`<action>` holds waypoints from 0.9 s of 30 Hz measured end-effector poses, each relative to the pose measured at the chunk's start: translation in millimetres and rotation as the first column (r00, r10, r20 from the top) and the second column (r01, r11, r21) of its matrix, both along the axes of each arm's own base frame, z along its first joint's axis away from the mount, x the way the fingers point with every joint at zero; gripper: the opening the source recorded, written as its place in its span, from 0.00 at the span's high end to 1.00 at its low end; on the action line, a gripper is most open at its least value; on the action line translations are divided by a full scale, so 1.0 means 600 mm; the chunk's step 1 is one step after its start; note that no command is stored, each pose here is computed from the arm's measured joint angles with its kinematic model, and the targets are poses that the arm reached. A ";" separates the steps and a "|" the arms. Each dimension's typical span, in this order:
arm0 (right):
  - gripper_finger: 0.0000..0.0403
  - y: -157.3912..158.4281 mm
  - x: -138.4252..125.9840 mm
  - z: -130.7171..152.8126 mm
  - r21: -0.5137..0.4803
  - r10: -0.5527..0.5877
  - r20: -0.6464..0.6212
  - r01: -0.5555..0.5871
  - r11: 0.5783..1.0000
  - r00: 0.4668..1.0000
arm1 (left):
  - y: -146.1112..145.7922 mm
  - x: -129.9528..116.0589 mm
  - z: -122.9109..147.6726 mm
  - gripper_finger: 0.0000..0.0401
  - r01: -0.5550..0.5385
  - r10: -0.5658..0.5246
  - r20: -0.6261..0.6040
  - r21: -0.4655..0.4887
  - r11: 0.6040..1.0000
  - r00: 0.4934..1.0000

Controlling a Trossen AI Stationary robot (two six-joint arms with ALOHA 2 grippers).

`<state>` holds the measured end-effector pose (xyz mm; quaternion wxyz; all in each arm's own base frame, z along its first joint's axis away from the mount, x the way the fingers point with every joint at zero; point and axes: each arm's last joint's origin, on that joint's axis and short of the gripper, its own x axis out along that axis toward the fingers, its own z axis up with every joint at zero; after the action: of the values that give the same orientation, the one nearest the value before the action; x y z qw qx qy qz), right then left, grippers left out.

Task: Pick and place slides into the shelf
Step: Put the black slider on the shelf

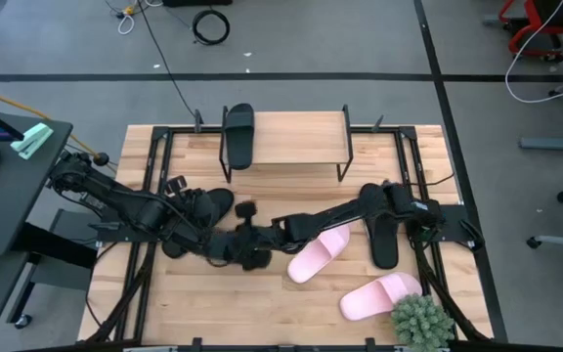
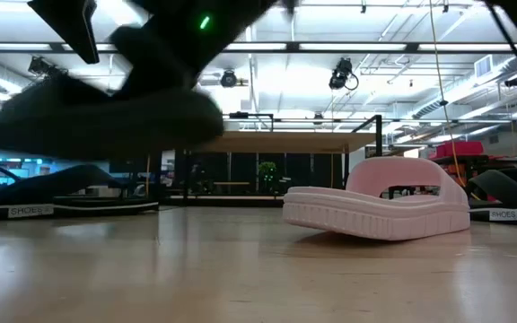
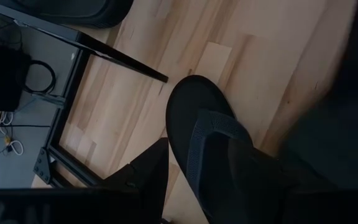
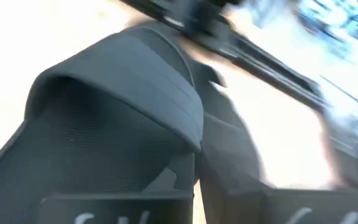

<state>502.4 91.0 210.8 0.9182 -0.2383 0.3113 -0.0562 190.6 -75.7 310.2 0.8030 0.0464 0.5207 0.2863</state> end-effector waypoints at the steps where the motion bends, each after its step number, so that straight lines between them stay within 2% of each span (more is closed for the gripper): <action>1: 0.98 -0.004 -0.013 0.021 -0.025 -0.056 -0.018 0.056 0.998 0.998 | 0.000 0.000 0.000 0.57 -0.003 0.003 0.001 -0.001 1.000 1.000; 5: 0.97 -0.025 -0.079 0.117 -0.047 -0.275 -0.021 0.274 0.961 0.961 | 0.000 0.000 0.000 0.57 -0.022 0.023 0.012 -0.008 1.000 1.000; 9: 0.98 -0.055 -0.152 0.226 -0.018 -0.469 0.121 0.474 0.880 0.875 | 0.000 0.000 0.000 0.57 -0.023 0.023 0.012 -0.007 1.000 1.000; 11: 0.98 -0.074 -0.183 0.272 -0.005 -0.563 0.226 0.579 0.815 0.795 | 0.000 0.000 0.000 0.57 -0.019 0.019 0.010 -0.006 1.000 1.000; 15: 0.98 -0.123 -0.235 0.332 0.038 -0.719 0.382 0.767 0.640 0.581 | 0.000 0.000 0.000 0.57 -0.020 0.020 0.011 -0.006 1.000 1.000; 17: 0.98 -0.149 -0.250 0.344 0.098 -0.772 0.423 0.823 0.560 0.474 | 0.000 0.000 0.000 0.57 -0.020 0.020 0.012 -0.006 1.000 1.000; 20: 0.98 -0.187 -0.252 0.339 0.161 -0.820 0.430 0.862 0.481 0.378 | 0.000 0.000 0.000 0.57 -0.019 0.020 0.011 -0.006 1.000 1.000; 22: 0.98 -0.212 -0.238 0.320 0.174 -0.844 0.414 0.880 0.442 0.342 | 0.000 0.000 0.000 0.57 -0.019 0.020 0.012 -0.007 1.000 1.000; 27: 0.98 -0.276 -0.189 0.245 0.124 -0.886 0.346 0.921 0.369 0.308 | 0.000 0.000 0.000 0.57 -0.018 0.018 0.012 -0.006 1.000 1.000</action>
<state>388.7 -74.5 357.6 0.7546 -0.0526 0.2158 -0.6174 190.6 -75.6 310.2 0.8035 0.0375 0.5173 0.2922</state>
